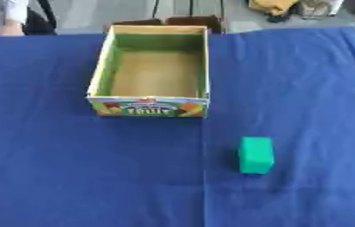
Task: Pick up objects on the table and place them in the box.
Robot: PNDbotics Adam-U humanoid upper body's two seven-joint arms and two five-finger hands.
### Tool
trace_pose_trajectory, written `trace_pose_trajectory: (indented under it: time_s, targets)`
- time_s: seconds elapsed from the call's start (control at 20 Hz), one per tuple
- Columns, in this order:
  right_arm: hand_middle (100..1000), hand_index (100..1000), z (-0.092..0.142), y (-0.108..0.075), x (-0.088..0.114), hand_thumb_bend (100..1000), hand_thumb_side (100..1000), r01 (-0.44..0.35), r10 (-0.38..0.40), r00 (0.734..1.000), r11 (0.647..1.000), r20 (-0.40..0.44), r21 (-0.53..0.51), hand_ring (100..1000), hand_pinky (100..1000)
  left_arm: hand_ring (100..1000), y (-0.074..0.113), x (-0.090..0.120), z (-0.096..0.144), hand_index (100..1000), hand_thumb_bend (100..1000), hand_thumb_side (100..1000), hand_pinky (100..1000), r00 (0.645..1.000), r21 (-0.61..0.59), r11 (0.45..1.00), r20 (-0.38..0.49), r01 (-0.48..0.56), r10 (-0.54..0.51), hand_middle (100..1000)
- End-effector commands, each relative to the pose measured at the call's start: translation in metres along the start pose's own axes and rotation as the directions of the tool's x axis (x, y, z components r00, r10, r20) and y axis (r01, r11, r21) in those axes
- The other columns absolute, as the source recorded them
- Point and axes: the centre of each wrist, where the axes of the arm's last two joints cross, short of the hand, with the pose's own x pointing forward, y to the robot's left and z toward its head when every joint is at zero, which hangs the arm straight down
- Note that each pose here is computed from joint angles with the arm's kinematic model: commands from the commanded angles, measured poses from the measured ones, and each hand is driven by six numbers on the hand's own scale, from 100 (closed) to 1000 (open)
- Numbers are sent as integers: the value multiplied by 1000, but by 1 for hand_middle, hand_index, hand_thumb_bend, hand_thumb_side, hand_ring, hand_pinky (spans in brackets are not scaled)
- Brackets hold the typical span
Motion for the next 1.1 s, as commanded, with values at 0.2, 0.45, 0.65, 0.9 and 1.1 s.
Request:
trace_pose_trajectory:
  time_s: [0.2, 0.45, 0.65, 0.9, 1.1]
  targets:
    - [886, 944, -4, -19, 3, 181, 976, -82, 63, 994, 969, 86, 234, 835, 783, 945, 1, 5, -7, 1000, 100, 1000, 832, 1000, -18, 1000, 30, 0, 1, 920]
    - [854, 952, -6, -22, 5, 346, 963, -67, 37, 994, 951, 105, 302, 814, 768, 945, 0, 5, -7, 1000, 100, 1000, 831, 1000, -23, 1000, 29, -2, 3, 917]
    - [883, 959, -5, -17, 8, 506, 891, -43, -2, 994, 915, 112, 401, 823, 770, 944, -1, 5, -7, 1000, 100, 1000, 831, 1000, -28, 1000, 29, -6, 7, 914]
    - [906, 979, -8, -17, 12, 571, 832, -5, -47, 994, 878, 96, 478, 836, 765, 944, -1, 6, -7, 1000, 100, 1000, 830, 1000, -35, 999, 27, -6, 7, 908]
    - [892, 995, -11, -10, 19, 601, 558, 16, -87, 991, 827, 101, 561, 807, 756, 942, -2, 6, -7, 1000, 100, 1000, 830, 1000, -37, 999, 26, -8, 9, 905]
